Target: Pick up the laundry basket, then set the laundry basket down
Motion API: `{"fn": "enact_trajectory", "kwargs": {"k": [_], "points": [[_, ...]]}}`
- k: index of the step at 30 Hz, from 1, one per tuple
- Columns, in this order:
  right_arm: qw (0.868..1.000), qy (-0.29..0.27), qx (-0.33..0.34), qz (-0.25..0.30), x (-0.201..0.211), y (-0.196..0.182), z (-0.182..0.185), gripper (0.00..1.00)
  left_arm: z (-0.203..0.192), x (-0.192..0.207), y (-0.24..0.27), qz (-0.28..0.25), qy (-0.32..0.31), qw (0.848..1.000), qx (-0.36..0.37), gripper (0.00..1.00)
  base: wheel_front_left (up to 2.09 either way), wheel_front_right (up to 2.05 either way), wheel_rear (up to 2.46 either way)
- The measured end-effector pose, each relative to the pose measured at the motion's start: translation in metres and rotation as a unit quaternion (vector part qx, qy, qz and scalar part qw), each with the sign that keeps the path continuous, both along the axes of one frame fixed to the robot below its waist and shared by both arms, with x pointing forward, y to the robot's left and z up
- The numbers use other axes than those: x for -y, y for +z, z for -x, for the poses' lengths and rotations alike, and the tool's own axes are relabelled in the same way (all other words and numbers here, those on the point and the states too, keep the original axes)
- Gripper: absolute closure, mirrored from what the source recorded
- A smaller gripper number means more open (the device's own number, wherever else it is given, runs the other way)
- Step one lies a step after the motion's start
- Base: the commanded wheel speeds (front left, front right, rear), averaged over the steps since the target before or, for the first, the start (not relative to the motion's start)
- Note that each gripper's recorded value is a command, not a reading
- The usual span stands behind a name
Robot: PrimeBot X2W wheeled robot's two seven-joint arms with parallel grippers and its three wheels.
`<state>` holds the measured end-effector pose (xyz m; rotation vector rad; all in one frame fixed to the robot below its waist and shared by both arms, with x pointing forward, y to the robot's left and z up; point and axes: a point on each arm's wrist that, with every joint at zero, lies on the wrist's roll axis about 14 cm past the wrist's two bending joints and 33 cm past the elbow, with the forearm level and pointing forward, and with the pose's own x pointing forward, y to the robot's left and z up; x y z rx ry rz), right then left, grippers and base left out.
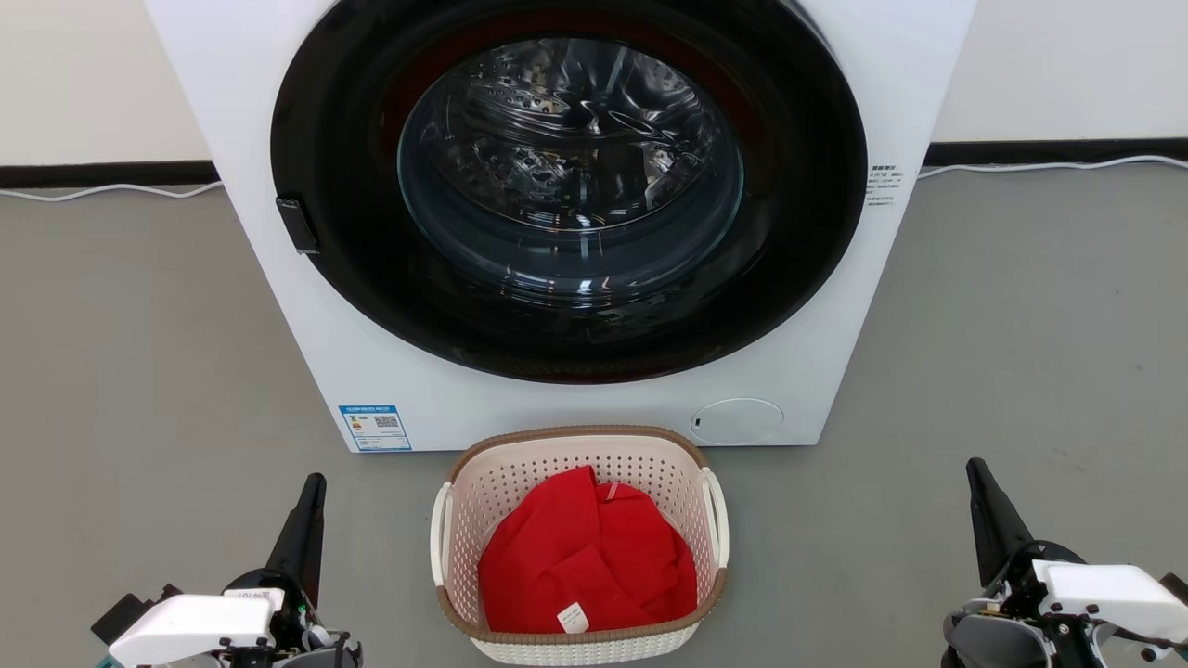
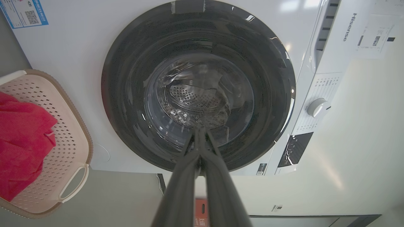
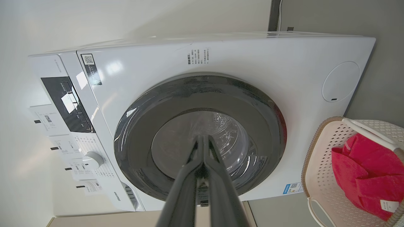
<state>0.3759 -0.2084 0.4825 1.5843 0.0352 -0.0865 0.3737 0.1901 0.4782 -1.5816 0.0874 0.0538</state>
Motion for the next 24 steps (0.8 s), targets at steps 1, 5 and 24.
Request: {"fn": "enact_trajectory", "kwargs": {"k": [1,5,24], "points": [[1.000,0.000,0.000,0.000,0.000,0.000,0.000,1.00,0.000,0.000,0.000,0.000,0.000,1.000,0.000,1.00,0.00,0.00,0.00],[1.000,0.000,0.000,0.000,0.000,0.000,0.000,1.00,0.000,0.000,0.000,0.000,0.000,1.000,0.000,1.00,0.00,0.00,0.00],[0.999,-0.002,-0.037,-0.007,-0.004,-0.025,0.014,0.00,0.017,0.005,-0.030,0.007,0.008,0.999,-0.046,0.00,0.00,0.00,0.00]]}}
